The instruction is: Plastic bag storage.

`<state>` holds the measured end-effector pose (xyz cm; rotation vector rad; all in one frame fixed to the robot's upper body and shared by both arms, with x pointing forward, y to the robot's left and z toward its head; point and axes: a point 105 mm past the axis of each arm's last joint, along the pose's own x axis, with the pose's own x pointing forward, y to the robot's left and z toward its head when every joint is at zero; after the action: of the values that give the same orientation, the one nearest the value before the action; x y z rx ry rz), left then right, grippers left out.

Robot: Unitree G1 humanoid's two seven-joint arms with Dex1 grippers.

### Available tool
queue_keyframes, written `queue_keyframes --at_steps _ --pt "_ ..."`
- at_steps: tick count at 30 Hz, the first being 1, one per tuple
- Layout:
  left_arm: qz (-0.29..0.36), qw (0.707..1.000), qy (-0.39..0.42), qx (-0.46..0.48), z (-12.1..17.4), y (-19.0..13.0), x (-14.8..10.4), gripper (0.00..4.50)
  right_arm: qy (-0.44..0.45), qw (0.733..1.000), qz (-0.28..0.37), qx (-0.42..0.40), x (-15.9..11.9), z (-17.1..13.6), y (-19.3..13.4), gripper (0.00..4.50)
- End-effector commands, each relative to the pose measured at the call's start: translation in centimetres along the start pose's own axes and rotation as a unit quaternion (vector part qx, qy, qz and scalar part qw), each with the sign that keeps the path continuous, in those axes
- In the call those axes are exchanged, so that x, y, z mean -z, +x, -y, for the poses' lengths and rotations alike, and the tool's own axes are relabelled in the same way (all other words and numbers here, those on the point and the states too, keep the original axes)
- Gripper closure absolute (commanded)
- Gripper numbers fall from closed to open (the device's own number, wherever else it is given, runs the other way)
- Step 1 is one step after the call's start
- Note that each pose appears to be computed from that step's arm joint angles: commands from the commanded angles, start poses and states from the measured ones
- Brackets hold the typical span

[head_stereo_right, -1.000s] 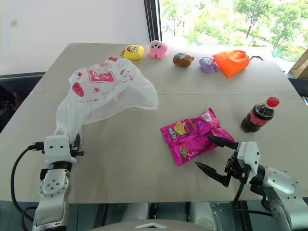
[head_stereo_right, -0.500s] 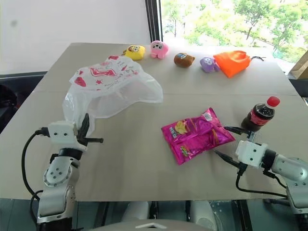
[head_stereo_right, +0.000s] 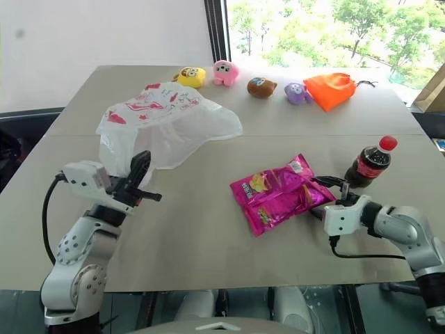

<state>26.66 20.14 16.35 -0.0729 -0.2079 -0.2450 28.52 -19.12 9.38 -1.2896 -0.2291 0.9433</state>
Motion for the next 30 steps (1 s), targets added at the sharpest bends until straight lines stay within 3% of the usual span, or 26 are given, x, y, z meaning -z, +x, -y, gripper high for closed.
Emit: queue_keyframes --at_steps 1,10,17,20,30 --pt "0.015 1.0 0.011 0.005 0.1 -0.6 -1.1 4.44 -0.033 0.999 0.008 -0.004 -0.2 0.2 1.4 0.0" --pt "0.016 1.0 0.012 -0.015 0.0 -1.2 -0.9 4.44 -0.058 0.997 0.032 -0.025 -0.7 -0.1 3.8 0.0" --pt "0.008 1.0 0.01 -0.001 0.9 -1.5 -0.3 4.5 -0.054 0.997 0.053 -0.017 -1.2 0.0 3.9 3.21" --pt "0.013 0.999 0.01 0.033 2.1 -1.3 -0.3 4.5 0.006 0.998 0.058 0.025 -1.5 1.1 4.2 4.46" --pt "-0.013 0.981 -0.043 0.19 6.9 -2.7 0.7 4.5 0.188 0.971 0.093 0.112 -3.6 5.3 6.6 4.46"
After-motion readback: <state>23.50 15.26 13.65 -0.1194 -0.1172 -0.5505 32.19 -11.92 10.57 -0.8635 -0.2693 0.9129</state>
